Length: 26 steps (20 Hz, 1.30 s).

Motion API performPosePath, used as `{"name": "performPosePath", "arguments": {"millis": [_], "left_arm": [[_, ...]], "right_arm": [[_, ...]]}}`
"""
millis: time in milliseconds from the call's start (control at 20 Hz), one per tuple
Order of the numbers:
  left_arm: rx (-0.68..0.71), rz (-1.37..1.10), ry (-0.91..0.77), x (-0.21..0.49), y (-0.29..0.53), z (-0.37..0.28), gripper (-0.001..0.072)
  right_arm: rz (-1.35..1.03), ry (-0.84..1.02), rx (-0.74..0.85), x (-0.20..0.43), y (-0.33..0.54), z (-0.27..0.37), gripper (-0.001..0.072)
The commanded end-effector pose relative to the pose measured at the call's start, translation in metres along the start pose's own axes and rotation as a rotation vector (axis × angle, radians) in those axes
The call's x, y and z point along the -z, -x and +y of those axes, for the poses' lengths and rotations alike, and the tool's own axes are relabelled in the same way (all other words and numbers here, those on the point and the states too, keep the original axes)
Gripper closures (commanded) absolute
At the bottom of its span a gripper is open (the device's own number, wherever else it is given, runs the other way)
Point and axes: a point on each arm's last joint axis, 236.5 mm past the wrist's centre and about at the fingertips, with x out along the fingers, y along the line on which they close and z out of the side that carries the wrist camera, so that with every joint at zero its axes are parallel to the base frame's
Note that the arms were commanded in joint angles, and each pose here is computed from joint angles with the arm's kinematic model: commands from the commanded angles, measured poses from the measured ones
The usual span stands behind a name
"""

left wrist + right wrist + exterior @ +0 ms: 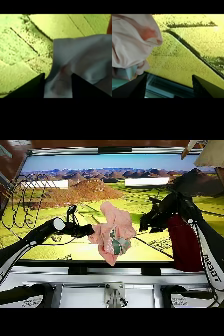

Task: Fold the shirts.

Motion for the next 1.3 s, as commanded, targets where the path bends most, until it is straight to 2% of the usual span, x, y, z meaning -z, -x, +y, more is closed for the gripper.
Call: {"name": "performPosePath", "arguments": {"millis": [0,200,500,600,650,700,750,1000,1100,1250], "left_arm": [[0.035,0.001,0.022,0.002,-0.001,-0.012,0.0406],[0.037,0.019,0.026,0.006,0.000,-0.012,0.0680],[0.047,0.000,-0.007,0.002,0.006,-0.016,0.0681],[0.054,-0.012,-0.042,0.000,0.011,-0.019,0.0681],[0.058,-0.021,-0.055,-0.002,0.014,-0.021,0.0681],[0.063,-0.031,-0.064,-0.004,0.017,-0.023,0.0681],[0.068,-0.043,-0.071,-0.006,0.022,-0.026,0.0681],[0.118,-0.164,-0.146,-0.050,0.080,-0.042,0.0682],[0.153,-0.260,-0.241,-0.078,0.130,-0.064,0.0683],[0.217,-0.514,-0.449,-0.115,0.248,-0.128,0.0683]], "right_arm": [[0.032,-0.045,-0.084,-0.004,-0.018,0.013,0.0040],[0.050,-0.082,-0.142,-0.013,-0.038,0.018,0.0039],[0.028,-0.144,-0.220,-0.030,-0.056,0.028,0.0043],[0.047,-0.159,-0.240,-0.030,-0.065,0.031,0.0237],[0.056,-0.144,-0.235,-0.028,-0.069,0.033,0.0386],[0.050,-0.102,-0.228,-0.028,-0.072,0.037,0.0594],[0.039,-0.066,-0.222,-0.029,-0.073,0.040,0.0629],[-0.142,0.121,-0.130,-0.048,-0.019,0.039,0.0630],[-0.311,0.254,-0.089,-0.064,0.046,0.052,0.0629],[-0.676,0.479,-0.024,-0.075,0.182,0.102,0.0629]]}}
